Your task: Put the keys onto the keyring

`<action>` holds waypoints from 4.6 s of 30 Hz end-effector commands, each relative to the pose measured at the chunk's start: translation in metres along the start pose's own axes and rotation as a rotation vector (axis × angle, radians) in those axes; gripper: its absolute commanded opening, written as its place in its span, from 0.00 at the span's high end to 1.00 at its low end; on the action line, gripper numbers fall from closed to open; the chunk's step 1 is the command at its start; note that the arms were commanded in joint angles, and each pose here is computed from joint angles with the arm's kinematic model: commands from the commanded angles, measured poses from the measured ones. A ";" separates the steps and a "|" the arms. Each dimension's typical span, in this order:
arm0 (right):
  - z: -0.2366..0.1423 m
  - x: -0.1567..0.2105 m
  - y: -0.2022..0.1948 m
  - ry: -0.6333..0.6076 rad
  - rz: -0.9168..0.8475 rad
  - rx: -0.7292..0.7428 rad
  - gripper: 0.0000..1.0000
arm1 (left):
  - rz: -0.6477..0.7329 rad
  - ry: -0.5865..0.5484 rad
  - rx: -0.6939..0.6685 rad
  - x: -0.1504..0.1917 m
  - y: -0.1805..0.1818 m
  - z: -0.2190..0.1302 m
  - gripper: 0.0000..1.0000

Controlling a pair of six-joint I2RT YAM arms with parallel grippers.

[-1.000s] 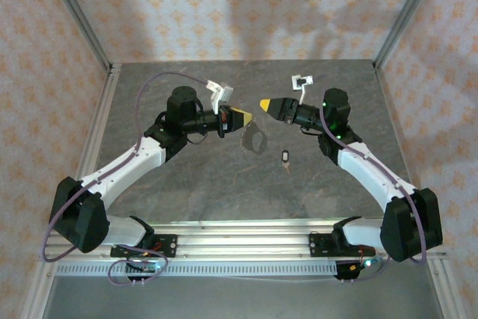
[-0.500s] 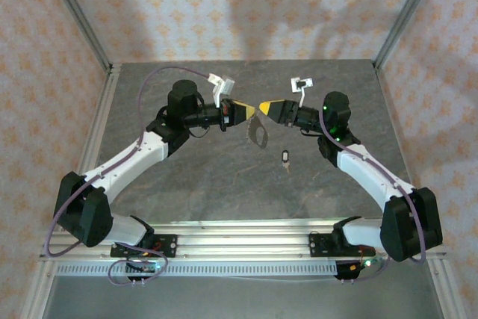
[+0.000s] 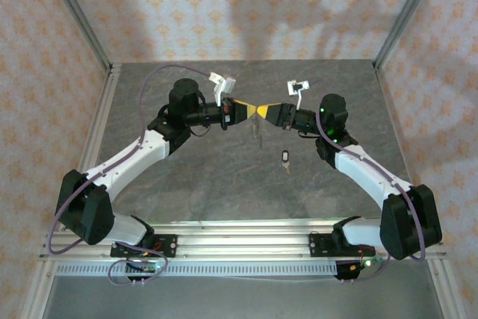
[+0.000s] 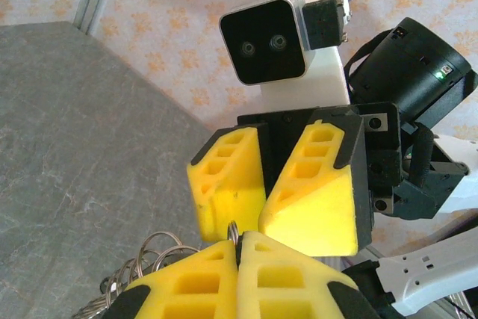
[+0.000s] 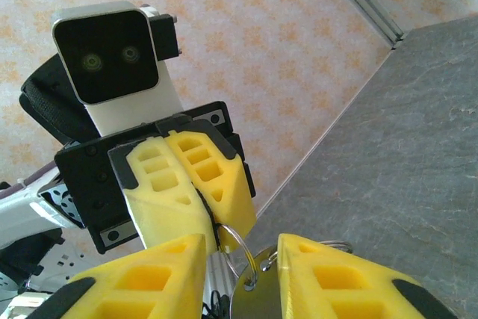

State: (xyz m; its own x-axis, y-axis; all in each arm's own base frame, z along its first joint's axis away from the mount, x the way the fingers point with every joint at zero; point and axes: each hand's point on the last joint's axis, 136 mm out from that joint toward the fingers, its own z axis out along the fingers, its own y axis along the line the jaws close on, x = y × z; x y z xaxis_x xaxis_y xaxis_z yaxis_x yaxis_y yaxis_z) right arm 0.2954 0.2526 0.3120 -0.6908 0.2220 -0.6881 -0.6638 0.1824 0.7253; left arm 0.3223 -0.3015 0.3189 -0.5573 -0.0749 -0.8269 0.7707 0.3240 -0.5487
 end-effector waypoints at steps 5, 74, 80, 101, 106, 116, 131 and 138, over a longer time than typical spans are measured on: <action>0.003 0.003 0.011 0.014 -0.049 -0.054 0.77 | 0.058 -0.041 0.048 -0.023 -0.014 -0.001 1.00; -0.028 -0.069 0.034 -0.455 0.052 0.087 1.00 | -0.242 -0.314 -0.063 -0.072 -0.008 0.029 0.58; -0.027 -0.067 0.030 -0.450 0.054 0.092 1.00 | -0.239 -0.305 -0.057 -0.073 -0.010 0.036 0.58; -0.022 -0.062 0.018 -0.425 0.055 0.126 1.00 | -0.221 -0.260 -0.022 -0.062 -0.014 0.046 0.68; -0.023 -0.063 0.015 -0.430 0.057 0.135 1.00 | -0.221 -0.250 -0.033 -0.056 -0.011 0.046 0.68; -0.028 -0.067 0.013 -0.448 0.063 0.143 1.00 | -0.217 -0.216 -0.054 -0.043 -0.006 0.045 0.68; -0.027 -0.066 0.015 -0.431 0.062 0.131 1.00 | -0.211 -0.211 -0.035 -0.045 -0.006 0.051 0.94; -0.036 -0.075 0.010 -0.431 0.076 0.165 0.72 | -0.167 -0.178 -0.056 -0.045 -0.003 0.053 1.00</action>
State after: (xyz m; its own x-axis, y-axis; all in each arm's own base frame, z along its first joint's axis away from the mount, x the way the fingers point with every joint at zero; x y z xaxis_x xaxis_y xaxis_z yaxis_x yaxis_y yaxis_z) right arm 0.3310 0.2107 0.3388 -0.5728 0.6006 -0.5579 -0.4815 0.3042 0.8219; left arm 0.3660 -0.3423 0.3428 -0.6305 -0.3450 -0.6953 0.5982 0.3547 -0.7185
